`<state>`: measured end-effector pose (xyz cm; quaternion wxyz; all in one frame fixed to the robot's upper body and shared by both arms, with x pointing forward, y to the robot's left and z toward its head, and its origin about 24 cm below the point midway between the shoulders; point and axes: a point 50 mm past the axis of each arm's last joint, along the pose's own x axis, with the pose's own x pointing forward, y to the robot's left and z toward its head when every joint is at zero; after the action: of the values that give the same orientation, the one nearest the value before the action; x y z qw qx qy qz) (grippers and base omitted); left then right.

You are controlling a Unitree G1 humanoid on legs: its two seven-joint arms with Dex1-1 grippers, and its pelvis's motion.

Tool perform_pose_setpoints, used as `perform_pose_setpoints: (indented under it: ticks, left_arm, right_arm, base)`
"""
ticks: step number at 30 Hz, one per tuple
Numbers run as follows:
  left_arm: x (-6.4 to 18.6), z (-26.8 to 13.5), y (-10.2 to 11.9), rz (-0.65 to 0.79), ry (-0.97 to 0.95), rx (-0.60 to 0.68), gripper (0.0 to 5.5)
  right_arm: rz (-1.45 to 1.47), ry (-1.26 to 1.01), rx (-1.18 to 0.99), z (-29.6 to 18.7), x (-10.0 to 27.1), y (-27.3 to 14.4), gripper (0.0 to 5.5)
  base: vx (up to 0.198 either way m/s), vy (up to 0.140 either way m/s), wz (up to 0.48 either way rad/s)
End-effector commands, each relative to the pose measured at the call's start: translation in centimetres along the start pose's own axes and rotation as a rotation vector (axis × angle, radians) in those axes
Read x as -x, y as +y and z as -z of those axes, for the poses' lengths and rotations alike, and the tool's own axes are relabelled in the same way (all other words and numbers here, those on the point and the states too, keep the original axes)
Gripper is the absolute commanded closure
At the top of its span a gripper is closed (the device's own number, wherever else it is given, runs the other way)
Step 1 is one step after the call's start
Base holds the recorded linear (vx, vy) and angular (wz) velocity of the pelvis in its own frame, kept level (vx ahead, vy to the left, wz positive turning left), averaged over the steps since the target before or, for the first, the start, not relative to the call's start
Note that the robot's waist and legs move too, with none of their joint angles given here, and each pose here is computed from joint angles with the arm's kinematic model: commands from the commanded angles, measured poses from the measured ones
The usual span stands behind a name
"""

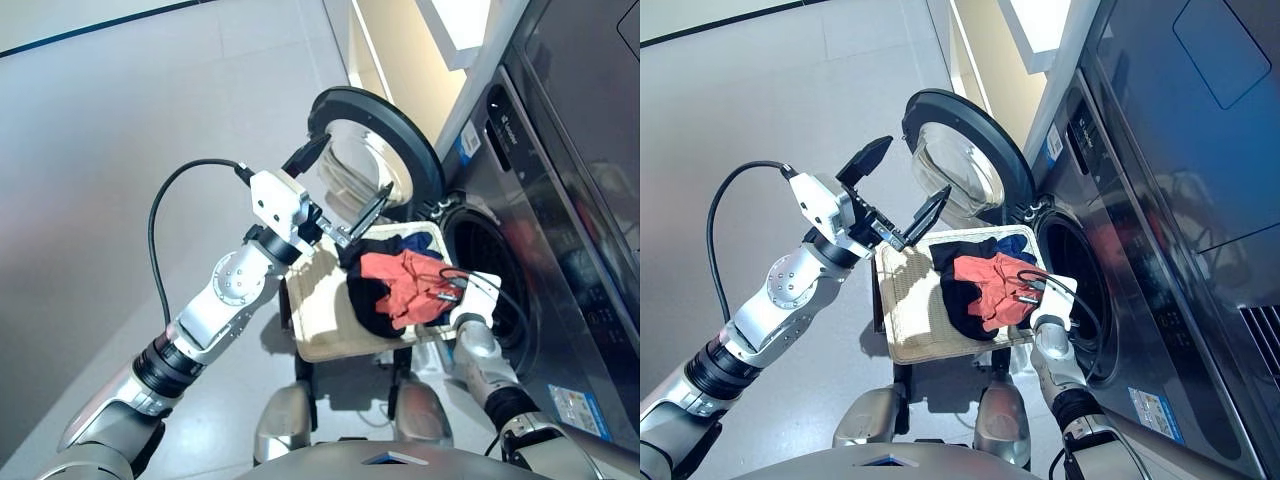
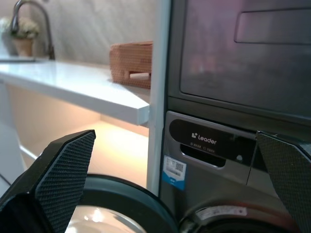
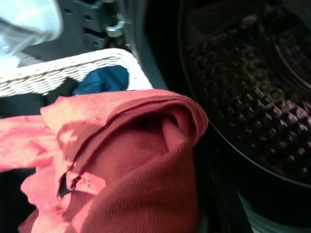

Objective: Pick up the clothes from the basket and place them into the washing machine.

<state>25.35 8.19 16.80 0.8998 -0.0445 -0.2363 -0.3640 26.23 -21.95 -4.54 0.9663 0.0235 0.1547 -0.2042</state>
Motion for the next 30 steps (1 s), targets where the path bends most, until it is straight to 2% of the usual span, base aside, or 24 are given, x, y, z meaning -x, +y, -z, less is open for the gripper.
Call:
perform_pose_setpoints:
  ticks: [1, 15, 16, 17, 23, 25, 28, 30]
  left_arm:
    - [-1.4, -2.2, -0.6, 0.005, -0.17, 0.055, 0.0]
    - [-2.5, -0.4, -2.2, 0.014, -0.12, 0.145, 0.0]
    - [-2.0, 2.0, -2.1, -0.049, -0.033, 0.233, 0.0]
    - [-1.7, 3.0, -2.2, -0.054, 0.007, 0.253, 0.0]
    - [2.6, 10.4, -1.6, -0.216, 0.324, 0.29, 0.0]
    - [3.6, 11.4, -1.3, -0.257, 0.374, 0.286, 0.0]
    - [3.8, 11.6, -1.0, -0.292, 0.378, 0.289, 0.0]
    - [3.8, 11.7, -1.1, -0.304, 0.378, 0.298, 0.0]
  right_arm:
    - [0.087, -0.239, -0.19, -6.7, -2.3, 1.0, 5.5]
    - [0.401, -0.479, -0.299, -16.6, -5.0, -5.4, 5.5]
    - [0.432, -0.525, -0.279, -18.6, -5.2, -6.6, 5.5]
    - [0.457, -0.54, -0.282, -19.5, -5.2, -7.3, 5.5]
    - [0.567, -0.677, -0.233, -25.7, -4.3, -11.8, 5.5]
    - [0.613, -0.698, -0.197, -27.1, -3.8, -13.3, 5.5]
    - [0.653, -0.737, -0.224, -29.4, -3.1, -14.8, 5.5]
    - [0.633, -0.773, -0.366, -30.8, -2.5, -15.5, 5.5]
  base:
    - [-0.159, -0.034, 0.144]
    - [-0.09, -0.01, 0.163]
    - [-0.097, -0.013, 0.105]
    - [-0.127, -0.017, 0.099]
    - [-0.076, -0.009, 0.034]
    - [0.0, 0.0, 0.0]
    - [0.0, 0.0, 0.0]
    - [0.0, 0.0, 0.0]
